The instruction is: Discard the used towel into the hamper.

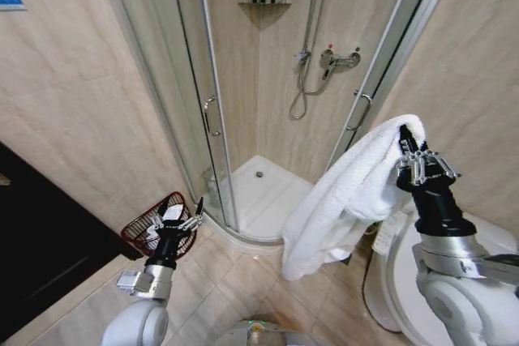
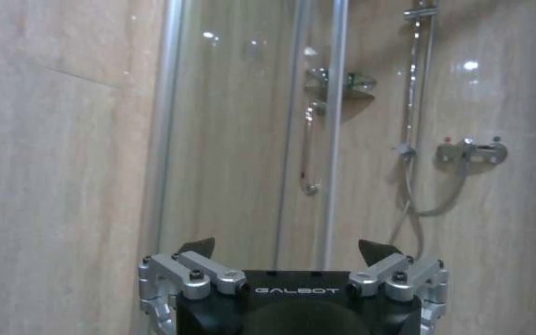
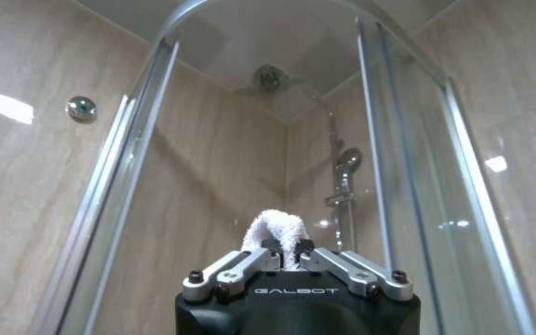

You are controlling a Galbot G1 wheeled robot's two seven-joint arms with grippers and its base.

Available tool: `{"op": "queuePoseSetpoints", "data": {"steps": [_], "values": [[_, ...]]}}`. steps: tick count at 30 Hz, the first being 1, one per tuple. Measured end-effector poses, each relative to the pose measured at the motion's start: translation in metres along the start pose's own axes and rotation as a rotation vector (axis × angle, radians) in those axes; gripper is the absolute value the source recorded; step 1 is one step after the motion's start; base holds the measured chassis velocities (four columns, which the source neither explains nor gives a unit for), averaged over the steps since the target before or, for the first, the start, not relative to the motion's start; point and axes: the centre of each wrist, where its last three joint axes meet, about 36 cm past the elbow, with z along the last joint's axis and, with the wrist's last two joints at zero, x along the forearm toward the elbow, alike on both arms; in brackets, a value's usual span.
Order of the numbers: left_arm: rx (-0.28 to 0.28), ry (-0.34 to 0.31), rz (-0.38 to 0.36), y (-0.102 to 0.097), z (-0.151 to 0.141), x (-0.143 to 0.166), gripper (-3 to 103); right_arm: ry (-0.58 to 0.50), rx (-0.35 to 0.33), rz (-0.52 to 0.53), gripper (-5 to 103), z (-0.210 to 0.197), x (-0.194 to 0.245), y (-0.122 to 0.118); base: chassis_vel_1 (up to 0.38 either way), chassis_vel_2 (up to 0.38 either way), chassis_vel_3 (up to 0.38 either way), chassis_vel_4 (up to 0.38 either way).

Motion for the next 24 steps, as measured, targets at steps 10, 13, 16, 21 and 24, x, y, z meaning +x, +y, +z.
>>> {"op": "queuePoseSetpoints", "data": {"steps": [10, 13, 16, 21, 24], "values": [[0.000, 0.000, 0.000, 0.0000, 0.0000, 0.0000, 100, 0.002, 0.001, 0.001, 5, -0.0002, 0.0003, -0.0004, 0.079, 0.078, 0.081, 0.079], [0.000, 0.000, 0.000, 0.0000, 0.0000, 0.0000, 100, 0.003, 0.002, 0.002, 5, -0.0003, 0.0006, -0.0006, 0.103, 0.099, 0.110, 0.105], [0.000, 0.000, 0.000, 0.0000, 0.0000, 0.0000, 100, 0.004, 0.004, 0.002, 5, -0.0004, 0.0008, -0.0009, 0.101, 0.117, 0.117, 0.127], [0.000, 0.000, 0.000, 0.0000, 0.0000, 0.0000, 100, 0.006, 0.004, 0.000, 5, -0.0004, 0.0010, -0.0010, 0.144, 0.131, 0.138, 0.138], [0.000, 0.000, 0.000, 0.0000, 0.0000, 0.0000, 100, 0.007, 0.004, -0.001, 5, -0.0004, 0.0010, -0.0010, 0.131, 0.138, 0.130, 0.125]]}}
